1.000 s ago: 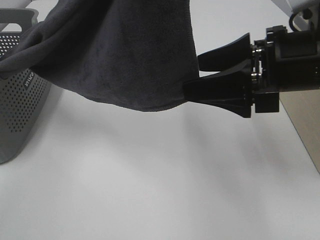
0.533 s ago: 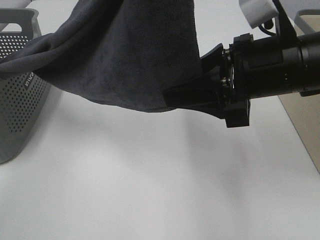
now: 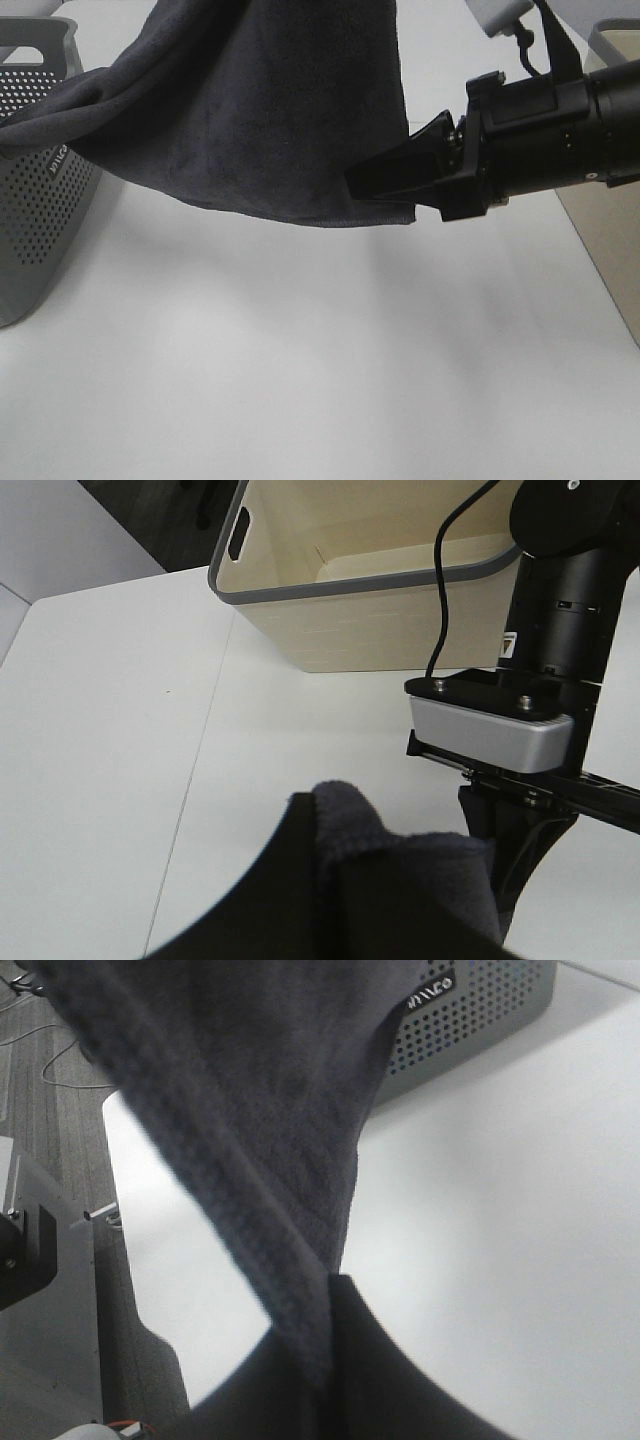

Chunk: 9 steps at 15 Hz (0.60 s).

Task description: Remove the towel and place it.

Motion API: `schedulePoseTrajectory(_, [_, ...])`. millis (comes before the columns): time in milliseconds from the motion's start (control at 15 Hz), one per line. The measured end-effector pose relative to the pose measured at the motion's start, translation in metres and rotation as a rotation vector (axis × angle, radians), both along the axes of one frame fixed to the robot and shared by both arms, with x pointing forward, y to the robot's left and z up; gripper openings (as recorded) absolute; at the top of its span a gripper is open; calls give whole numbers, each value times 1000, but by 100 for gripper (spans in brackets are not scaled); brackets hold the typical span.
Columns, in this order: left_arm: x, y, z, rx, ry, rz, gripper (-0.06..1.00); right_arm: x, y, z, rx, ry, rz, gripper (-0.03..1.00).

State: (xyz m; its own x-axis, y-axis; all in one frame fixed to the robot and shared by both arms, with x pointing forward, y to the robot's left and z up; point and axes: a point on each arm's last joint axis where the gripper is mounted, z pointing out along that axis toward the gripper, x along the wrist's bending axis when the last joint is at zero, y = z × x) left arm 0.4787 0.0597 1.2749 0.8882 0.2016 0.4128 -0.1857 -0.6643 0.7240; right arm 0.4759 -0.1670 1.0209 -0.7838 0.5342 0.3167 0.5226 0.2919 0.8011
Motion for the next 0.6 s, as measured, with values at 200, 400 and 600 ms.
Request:
schedulePoseTrajectory(200, [1, 1, 0, 11, -14, -1, 0, 9, 1, 21, -24, 78, -30, 1])
schedulePoseTrajectory(400, [5, 4, 0, 74, -101, 6, 0, 23, 0, 70, -111, 139, -76, 1])
schedulePoseTrajectory(600, [20, 12, 6, 133, -285, 114, 0, 35, -15, 152, -234, 44, -257, 1])
